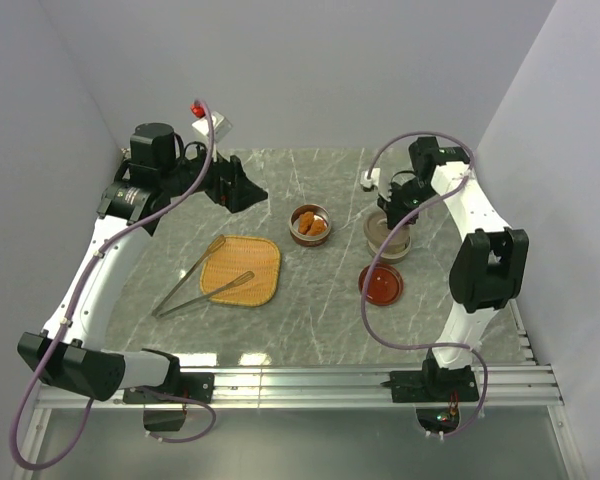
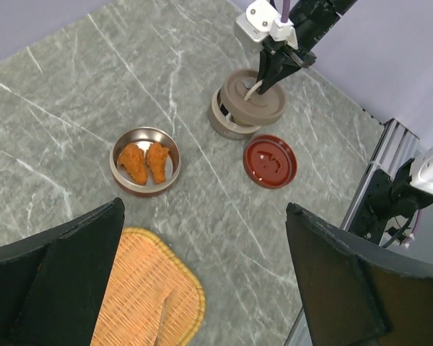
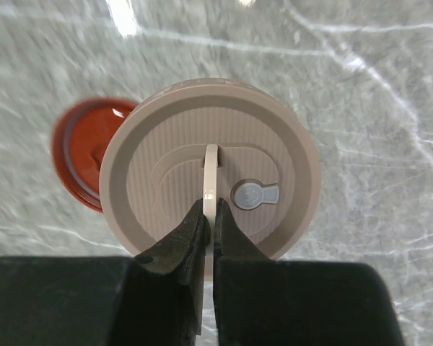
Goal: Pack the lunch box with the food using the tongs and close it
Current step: Put the lid back on the lunch box
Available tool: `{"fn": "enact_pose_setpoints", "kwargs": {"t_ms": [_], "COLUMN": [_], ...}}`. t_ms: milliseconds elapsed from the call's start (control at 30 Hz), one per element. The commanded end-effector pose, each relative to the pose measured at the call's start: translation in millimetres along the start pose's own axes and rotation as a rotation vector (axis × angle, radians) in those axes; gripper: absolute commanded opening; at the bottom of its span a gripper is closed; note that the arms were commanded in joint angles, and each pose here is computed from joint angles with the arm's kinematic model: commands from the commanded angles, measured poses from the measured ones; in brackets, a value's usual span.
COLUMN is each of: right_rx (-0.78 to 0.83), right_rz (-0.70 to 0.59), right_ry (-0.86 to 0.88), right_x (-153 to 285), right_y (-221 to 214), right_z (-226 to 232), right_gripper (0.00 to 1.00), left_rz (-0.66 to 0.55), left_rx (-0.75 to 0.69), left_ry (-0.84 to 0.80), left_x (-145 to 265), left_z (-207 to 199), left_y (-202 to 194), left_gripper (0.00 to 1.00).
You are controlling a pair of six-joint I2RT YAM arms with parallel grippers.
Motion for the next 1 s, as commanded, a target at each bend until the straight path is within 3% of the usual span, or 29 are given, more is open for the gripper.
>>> {"fn": "enact_pose_setpoints", "kwargs": {"t_ms": [0,333,967], "right_rx": [0.205,0.407,0.457], "right_rz": [-0.035,-0.031,0.051], "right_ry": [-0.082,-0.084,0.055], "right_x": [10.5,8.6,-9.8], "right_y": [1.6,-11.5,-27.2], "right_z": [-18.3,-40.4,-37.6], "right_gripper": [0.00,0.00,0.00], "left_rz": [-0.018,0.004,0.009], "left_rx": [-0.045,-0.044,-0.019], "left_ry": [0.010,0.014,-0.009], "left_x": [8.9,6.9,1.8], "left_z": [-2.5,0.7,1.0], "left_y": [10.8,7.5,2.2], "left_gripper": [1.00,0.99,0.99]}}
Point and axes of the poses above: each gripper's point midway between its finger pads, its own x axis back along the fingers, its own z axis along the line the jaws close on, y = z × x, the point moved 4 cm from there along x, back along the fingers, and after that the axes turned 15 degrees about -x, right-handed, at the moved point
